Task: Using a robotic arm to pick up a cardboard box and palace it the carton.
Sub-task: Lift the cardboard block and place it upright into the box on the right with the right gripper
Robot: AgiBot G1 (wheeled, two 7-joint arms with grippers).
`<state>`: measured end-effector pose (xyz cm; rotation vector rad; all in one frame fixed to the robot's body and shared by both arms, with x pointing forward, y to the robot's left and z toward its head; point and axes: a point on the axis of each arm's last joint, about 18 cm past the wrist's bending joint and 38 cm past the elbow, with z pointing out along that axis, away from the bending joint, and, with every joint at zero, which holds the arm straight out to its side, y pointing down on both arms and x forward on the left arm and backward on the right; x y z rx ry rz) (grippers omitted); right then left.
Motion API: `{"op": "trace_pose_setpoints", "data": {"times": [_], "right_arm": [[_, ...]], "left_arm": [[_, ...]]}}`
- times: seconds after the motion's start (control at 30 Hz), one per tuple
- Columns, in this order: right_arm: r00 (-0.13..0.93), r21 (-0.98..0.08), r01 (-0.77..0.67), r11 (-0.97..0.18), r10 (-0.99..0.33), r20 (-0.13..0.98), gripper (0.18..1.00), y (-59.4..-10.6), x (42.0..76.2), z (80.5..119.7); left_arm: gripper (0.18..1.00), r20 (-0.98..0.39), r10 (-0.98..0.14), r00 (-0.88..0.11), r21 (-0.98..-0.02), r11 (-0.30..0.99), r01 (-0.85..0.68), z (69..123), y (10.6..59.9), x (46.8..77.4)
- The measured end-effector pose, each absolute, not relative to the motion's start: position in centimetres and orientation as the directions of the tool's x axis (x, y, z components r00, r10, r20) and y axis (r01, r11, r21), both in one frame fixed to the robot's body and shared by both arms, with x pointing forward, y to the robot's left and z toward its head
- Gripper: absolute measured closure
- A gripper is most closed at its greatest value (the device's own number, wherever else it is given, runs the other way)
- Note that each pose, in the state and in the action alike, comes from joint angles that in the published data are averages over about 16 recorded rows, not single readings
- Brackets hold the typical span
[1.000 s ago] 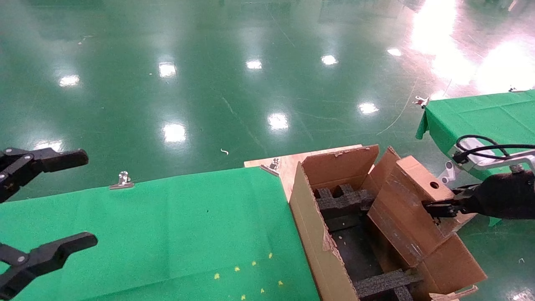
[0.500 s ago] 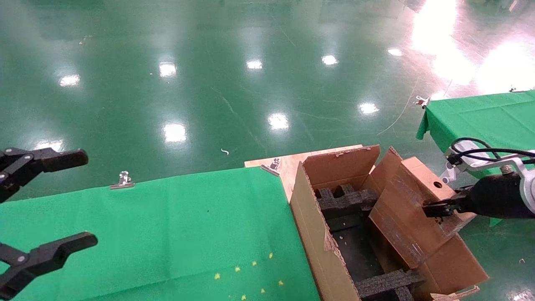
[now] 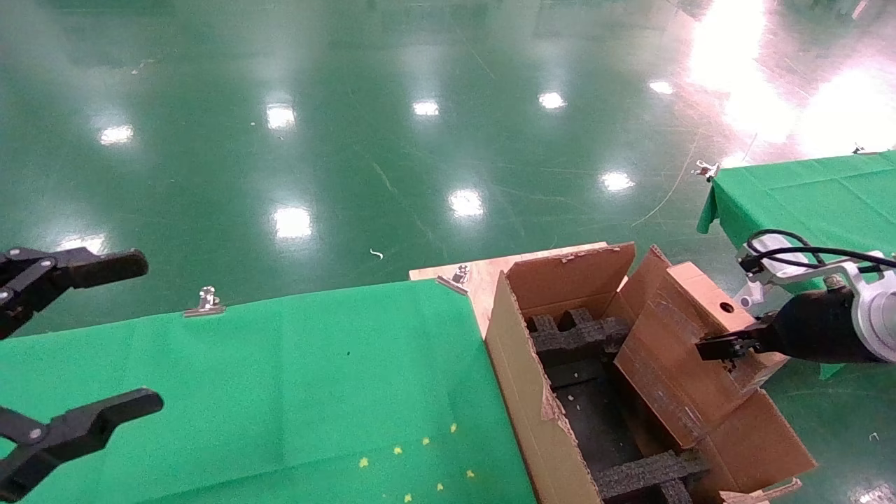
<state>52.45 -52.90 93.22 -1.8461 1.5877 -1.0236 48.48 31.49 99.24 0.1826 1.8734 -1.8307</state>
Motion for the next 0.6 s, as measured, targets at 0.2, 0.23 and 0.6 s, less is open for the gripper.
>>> {"op": "trace_pose_setpoints", "data": {"times": [0.2, 0.23, 0.6], "right_arm": [[0.006, -0.781, -0.604, -0.162, -0.980, 0.200, 0.849, -53.0, 52.9, 93.3], [-0.003, -0.782, -0.604, -0.154, -0.981, 0.195, 0.850, -53.0, 53.0, 93.4], [-0.104, -0.786, -0.614, -0.073, -0.979, 0.173, 0.853, -52.2, 54.9, 93.1]], "left_arm": [[0.184, -0.443, -0.251, -0.861, -0.896, 0.082, 0.437, 99.2, 31.5, 48.5], [0.184, -0.443, -0.251, -0.861, -0.896, 0.082, 0.437, 99.2, 31.5, 48.5], [0.184, -0.443, -0.251, -0.861, -0.896, 0.082, 0.437, 99.2, 31.5, 48.5]]}}
